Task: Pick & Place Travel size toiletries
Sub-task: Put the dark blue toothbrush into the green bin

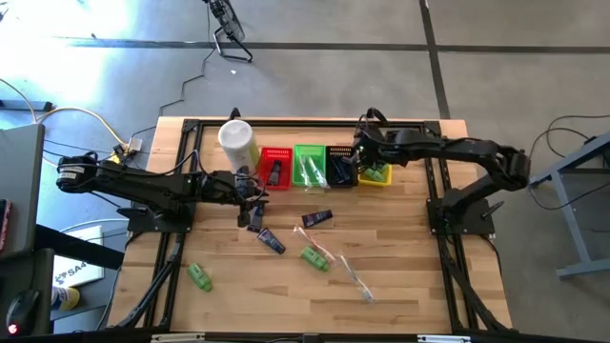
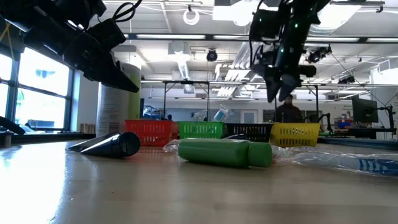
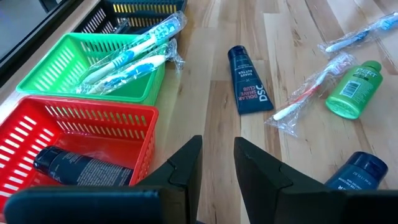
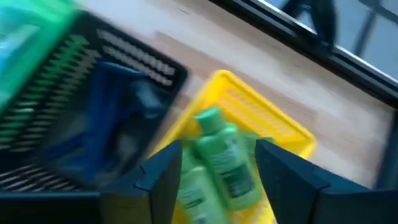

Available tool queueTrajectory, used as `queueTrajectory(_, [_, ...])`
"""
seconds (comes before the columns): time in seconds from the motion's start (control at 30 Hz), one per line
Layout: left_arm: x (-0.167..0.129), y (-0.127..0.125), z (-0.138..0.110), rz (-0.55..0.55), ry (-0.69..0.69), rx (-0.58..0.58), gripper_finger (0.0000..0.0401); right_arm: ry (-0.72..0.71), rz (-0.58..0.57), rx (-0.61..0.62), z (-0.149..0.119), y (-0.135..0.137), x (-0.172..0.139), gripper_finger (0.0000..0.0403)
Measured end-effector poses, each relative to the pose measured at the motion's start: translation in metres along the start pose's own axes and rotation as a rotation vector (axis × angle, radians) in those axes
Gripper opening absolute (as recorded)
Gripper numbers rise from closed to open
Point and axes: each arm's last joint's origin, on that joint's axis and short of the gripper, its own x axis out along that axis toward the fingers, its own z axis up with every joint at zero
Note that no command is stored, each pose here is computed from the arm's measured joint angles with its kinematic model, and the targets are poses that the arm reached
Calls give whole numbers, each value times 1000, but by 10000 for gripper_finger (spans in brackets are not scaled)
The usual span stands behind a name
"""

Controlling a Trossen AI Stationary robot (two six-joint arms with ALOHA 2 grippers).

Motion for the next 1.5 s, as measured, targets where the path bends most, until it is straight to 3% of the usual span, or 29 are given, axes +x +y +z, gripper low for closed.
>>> queueTrajectory(0.3, [0, 0, 0, 0, -1, 0, 88, -114, 274, -46, -11, 27, -41, 152])
queueTrajectory(0.53, [0, 0, 0, 3, 0, 0, 88, -131, 553, -44, -20, 57, -62, 136])
queueTrajectory(0.67, [0, 0, 0, 3, -1, 0, 88, -142, 656, -17, -29, 73, -74, 132])
queueTrajectory(0.8, [0, 0, 0, 3, -2, 0, 88, -195, 696, 74, -41, 87, -89, 129])
queueTrajectory(0.97, [0, 0, 0, 3, -1, 0, 88, -239, 705, 29, -59, 97, -102, 123])
queueTrajectory(1.5, [0, 0, 0, 2, -2, 0, 88, -123, 852, -114, -90, 110, -121, 122])
